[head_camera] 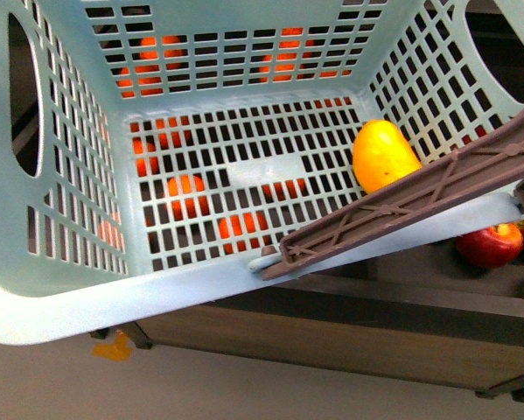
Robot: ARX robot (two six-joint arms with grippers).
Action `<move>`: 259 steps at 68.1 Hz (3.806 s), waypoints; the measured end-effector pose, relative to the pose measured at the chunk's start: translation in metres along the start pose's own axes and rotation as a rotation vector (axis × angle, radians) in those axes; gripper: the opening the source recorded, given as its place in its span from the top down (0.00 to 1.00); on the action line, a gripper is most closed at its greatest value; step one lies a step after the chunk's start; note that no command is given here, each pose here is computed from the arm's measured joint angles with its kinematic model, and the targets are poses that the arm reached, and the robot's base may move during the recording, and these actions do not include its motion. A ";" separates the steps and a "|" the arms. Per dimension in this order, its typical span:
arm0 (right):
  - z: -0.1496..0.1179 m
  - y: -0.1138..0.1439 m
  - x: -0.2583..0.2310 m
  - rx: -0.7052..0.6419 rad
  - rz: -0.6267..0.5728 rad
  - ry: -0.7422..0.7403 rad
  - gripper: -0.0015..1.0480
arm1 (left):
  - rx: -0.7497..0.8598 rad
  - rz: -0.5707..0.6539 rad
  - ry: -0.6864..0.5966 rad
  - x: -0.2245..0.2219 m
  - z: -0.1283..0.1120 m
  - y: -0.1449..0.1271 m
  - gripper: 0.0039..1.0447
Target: Pick mango and avocado into basket
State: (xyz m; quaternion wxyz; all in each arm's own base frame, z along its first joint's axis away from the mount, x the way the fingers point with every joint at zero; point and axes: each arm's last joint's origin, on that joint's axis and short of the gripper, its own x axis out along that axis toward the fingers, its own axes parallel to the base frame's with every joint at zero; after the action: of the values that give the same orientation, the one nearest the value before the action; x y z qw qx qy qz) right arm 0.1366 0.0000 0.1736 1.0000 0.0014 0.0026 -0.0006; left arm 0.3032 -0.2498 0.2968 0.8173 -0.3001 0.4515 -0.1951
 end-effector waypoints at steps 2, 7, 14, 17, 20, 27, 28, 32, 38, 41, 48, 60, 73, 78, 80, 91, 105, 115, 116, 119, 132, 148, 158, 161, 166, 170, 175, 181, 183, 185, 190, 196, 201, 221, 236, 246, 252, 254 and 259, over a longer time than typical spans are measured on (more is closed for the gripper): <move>0.000 0.000 0.000 0.000 0.001 0.001 0.08 | 0.000 0.000 0.000 0.000 0.000 0.000 0.87; 0.000 0.000 0.000 0.000 0.002 0.002 0.08 | -0.001 0.001 -0.001 0.000 0.000 0.000 0.87; 0.000 0.000 0.000 0.000 0.001 0.001 0.08 | 0.001 0.003 -0.004 0.000 0.000 0.000 0.87; 0.000 0.000 0.000 0.000 0.001 0.002 0.08 | 0.001 0.005 -0.007 0.000 0.000 0.000 0.87; 0.000 0.000 0.000 0.000 0.002 0.001 0.08 | 0.000 0.007 -0.008 0.000 0.000 0.000 0.87; 0.000 0.000 0.000 0.000 0.002 0.002 0.08 | -0.001 0.010 -0.013 0.000 0.001 0.001 0.87; 0.000 0.000 0.000 0.000 0.002 0.002 0.08 | -0.001 0.010 -0.013 0.000 0.001 0.001 0.87; 0.000 0.000 0.000 0.000 0.002 0.002 0.08 | 0.003 0.010 -0.013 0.000 0.001 0.001 0.87; -0.001 0.000 0.000 0.000 0.001 0.003 0.08 | 0.002 0.006 -0.008 0.000 0.001 0.001 0.87; -0.001 0.000 0.000 0.000 0.002 0.003 0.08 | 0.000 0.004 -0.006 0.000 0.001 0.000 0.87; 0.000 0.000 0.000 0.000 0.001 0.002 0.08 | 0.000 0.004 -0.005 0.000 0.000 0.000 0.87; 0.000 0.000 0.000 0.000 0.001 0.002 0.08 | -0.001 0.004 -0.005 0.000 0.000 0.000 0.87; 0.000 0.000 0.000 0.000 0.000 0.002 0.08 | 0.000 0.008 -0.010 0.000 0.001 0.000 0.87; 0.000 0.000 0.000 0.000 0.001 0.002 0.08 | -0.001 0.006 -0.008 0.000 0.001 0.000 0.87; 0.000 0.000 0.000 0.000 0.002 0.002 0.08 | -0.001 0.005 -0.006 0.000 0.001 0.000 0.87; 0.000 0.000 0.000 0.000 0.001 0.001 0.08 | 0.000 0.007 -0.009 0.000 0.001 0.000 0.87; 0.000 0.000 0.000 0.000 0.002 0.002 0.08 | -0.001 0.005 -0.007 0.000 0.001 0.000 0.87; -0.001 0.000 0.000 0.000 0.002 0.004 0.08 | 0.000 0.008 -0.010 0.000 0.001 0.001 0.87; -0.001 0.000 0.000 0.000 0.001 0.003 0.08 | 0.000 0.008 -0.010 0.000 0.001 0.001 0.87; -0.001 0.000 0.000 0.000 0.001 0.002 0.08 | 0.000 0.006 -0.008 0.000 0.001 0.001 0.87; -0.001 0.000 0.000 0.000 0.001 0.003 0.08 | -0.003 0.005 -0.007 0.000 0.001 0.000 0.87; 0.000 0.000 0.000 0.000 0.000 0.002 0.08 | -0.001 0.006 -0.008 0.000 0.001 0.000 0.87; 0.000 0.000 0.000 0.000 0.006 0.003 0.08 | -0.008 0.019 -0.027 -0.001 0.005 0.004 0.87; 0.000 0.000 0.000 0.000 0.005 0.002 0.08 | -0.003 0.028 -0.039 -0.001 0.006 0.004 0.87; -0.001 0.000 0.005 0.059 -0.090 0.162 0.08 | 0.006 0.028 -0.038 -0.001 0.006 0.004 0.87; 0.006 -0.005 0.011 0.124 -0.217 0.364 0.08 | 0.001 0.022 -0.031 -0.001 0.006 0.004 0.87; 0.005 -0.012 0.012 0.164 -0.261 0.536 0.08 | 0.000 0.012 -0.017 0.000 0.003 0.002 0.87; -0.003 -0.028 0.022 0.190 -0.276 0.584 0.08 | 0.001 0.004 -0.006 0.000 0.001 0.001 0.87; -0.003 -0.033 0.025 0.188 -0.281 0.583 0.08 | 0.002 0.003 -0.004 0.000 0.001 0.001 0.87; -0.004 -0.043 0.033 0.176 -0.260 0.580 0.08 | 0.004 0.000 -0.001 0.000 0.000 0.000 0.87; -0.011 -0.075 0.052 0.147 -0.178 0.600 0.08 | 0.004 -0.004 0.005 0.000 -0.001 -0.001 0.87; -0.023 -0.110 0.064 0.095 -0.192 0.641 0.08 | 0.001 -0.001 0.001 0.000 -0.001 -0.001 0.87; -0.039 -0.144 0.069 0.063 -0.245 0.713 0.08 | 0.001 0.006 -0.008 0.000 0.000 0.000 0.87; -0.102 -0.220 0.070 0.370 -0.432 0.922 0.08 | 0.002 0.007 -0.009 0.000 0.001 0.001 0.87; -0.142 -0.225 0.077 0.579 -0.546 0.969 0.08 | 0.000 0.001 -0.002 0.000 0.000 0.000 0.87; -0.164 -0.224 0.078 0.660 -0.601 0.997 0.08 | 0.000 0.005 -0.007 0.000 0.000 0.000 0.87; -0.171 -0.224 0.082 0.697 -0.619 0.991 0.08 | 0.001 0.010 -0.013 0.000 0.001 0.000 0.87; -0.172 -0.224 0.083 0.700 -0.622 0.991 0.08 | 0.001 0.010 -0.013 0.000 0.001 0.000 0.87; -0.174 -0.223 0.088 0.717 -0.625 0.986 0.08 | 0.002 0.009 -0.013 0.000 0.001 0.000 0.87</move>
State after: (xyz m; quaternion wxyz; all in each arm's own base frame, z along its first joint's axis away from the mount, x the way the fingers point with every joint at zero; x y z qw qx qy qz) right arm 0.2239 -0.2224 -0.0018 0.7727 0.3318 0.4574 -0.2893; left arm 0.3037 -0.2492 0.2969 0.8214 -0.2983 0.4475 -0.1898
